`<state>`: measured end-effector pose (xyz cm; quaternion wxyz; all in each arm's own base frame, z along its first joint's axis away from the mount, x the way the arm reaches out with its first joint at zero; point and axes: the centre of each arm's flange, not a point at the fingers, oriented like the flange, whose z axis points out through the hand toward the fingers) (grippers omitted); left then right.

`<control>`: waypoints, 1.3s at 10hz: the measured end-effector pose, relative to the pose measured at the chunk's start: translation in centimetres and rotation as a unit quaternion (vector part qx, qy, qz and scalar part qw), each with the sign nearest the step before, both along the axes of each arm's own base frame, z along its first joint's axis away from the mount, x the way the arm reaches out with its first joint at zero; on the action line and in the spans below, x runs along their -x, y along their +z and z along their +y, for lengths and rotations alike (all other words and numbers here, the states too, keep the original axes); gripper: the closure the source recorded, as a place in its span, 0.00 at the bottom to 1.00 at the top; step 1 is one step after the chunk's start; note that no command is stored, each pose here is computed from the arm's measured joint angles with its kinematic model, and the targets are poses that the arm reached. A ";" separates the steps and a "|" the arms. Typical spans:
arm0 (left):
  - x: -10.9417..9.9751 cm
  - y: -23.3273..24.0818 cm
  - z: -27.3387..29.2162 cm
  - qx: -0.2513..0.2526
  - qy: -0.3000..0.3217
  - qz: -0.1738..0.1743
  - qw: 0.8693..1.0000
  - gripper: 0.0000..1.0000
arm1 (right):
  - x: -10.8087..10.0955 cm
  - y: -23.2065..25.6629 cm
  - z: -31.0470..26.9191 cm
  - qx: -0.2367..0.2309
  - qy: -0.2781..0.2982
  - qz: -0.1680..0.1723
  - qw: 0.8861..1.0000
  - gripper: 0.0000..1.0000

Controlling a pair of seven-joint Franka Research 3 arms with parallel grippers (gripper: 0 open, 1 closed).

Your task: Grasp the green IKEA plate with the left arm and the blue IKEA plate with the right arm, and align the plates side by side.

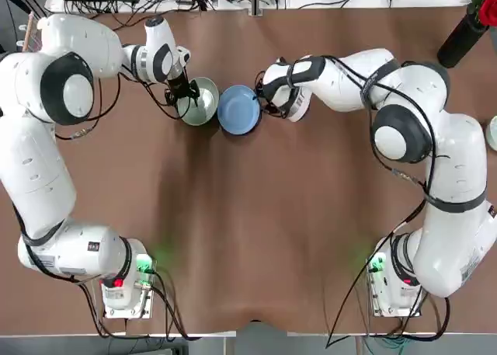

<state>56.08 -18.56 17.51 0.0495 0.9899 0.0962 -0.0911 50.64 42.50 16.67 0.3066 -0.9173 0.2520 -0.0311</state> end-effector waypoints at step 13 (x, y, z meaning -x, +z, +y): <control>0.2 -0.2 0.2 -0.002 -0.002 0.009 1.000 0.00 | -2.7 5.3 -2.6 0.035 0.104 -0.125 0.986 0.37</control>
